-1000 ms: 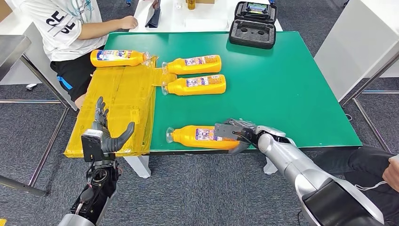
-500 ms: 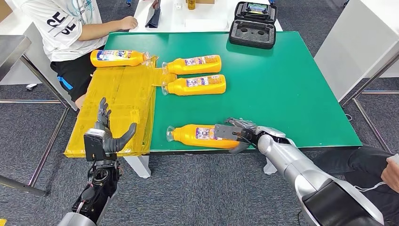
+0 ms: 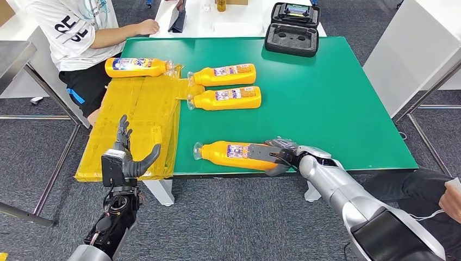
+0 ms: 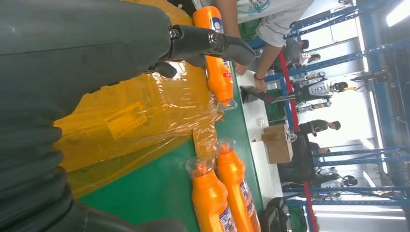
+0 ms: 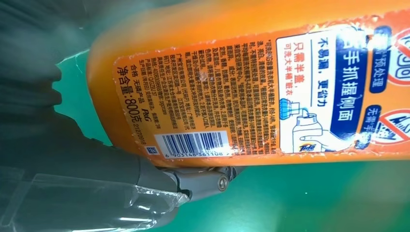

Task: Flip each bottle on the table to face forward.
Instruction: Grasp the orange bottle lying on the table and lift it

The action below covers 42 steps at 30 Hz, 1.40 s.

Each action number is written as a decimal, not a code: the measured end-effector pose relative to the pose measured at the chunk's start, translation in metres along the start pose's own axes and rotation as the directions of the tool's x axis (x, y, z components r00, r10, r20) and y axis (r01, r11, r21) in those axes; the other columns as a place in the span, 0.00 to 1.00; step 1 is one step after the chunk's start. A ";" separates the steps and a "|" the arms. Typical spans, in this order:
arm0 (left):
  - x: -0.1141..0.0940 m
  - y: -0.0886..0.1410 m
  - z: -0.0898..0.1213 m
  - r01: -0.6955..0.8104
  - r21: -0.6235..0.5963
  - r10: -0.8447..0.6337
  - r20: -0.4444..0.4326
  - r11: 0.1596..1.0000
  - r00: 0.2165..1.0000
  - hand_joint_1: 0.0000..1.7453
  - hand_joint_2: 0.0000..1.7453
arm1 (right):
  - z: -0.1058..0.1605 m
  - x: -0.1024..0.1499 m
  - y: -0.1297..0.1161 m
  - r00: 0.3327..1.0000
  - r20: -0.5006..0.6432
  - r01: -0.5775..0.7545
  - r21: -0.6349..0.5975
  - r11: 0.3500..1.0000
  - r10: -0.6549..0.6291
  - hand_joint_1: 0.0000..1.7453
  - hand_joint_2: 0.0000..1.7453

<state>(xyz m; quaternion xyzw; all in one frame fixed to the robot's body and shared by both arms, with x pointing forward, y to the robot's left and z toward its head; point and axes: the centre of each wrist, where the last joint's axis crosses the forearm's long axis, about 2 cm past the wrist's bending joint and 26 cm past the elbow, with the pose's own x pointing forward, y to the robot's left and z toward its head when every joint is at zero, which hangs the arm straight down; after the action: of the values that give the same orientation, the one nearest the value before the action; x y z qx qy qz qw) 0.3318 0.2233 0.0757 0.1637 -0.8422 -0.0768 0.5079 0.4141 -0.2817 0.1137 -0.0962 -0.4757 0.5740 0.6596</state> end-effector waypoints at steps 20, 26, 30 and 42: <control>-0.003 0.000 0.007 0.001 0.003 -0.001 -0.018 1.000 1.000 0.00 1.00 | -0.001 0.002 0.000 0.999 0.038 0.013 -0.030 0.999 -0.012 0.98 1.00; -0.004 0.003 0.017 0.008 0.012 -0.007 -0.022 1.000 1.000 0.00 1.00 | 0.000 0.011 -0.007 0.980 0.174 0.123 -0.144 0.982 -0.097 0.99 1.00; -0.003 0.006 0.025 0.006 0.028 -0.006 -0.024 1.000 1.000 0.00 1.00 | 0.000 0.023 -0.016 0.957 0.262 0.184 -0.209 0.960 -0.126 0.99 1.00; 0.010 0.023 0.041 -0.115 0.125 0.118 -0.013 0.985 0.993 0.00 1.00 | -0.003 0.047 -0.009 0.846 0.476 0.416 -0.307 0.856 -0.240 0.98 1.00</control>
<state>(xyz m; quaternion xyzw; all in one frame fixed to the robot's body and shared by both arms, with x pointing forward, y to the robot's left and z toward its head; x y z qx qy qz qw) 0.2873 0.2394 0.0715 0.1461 -0.8482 0.0073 0.5090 0.4173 -0.2436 0.1424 -0.0175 -0.7225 0.3477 0.5974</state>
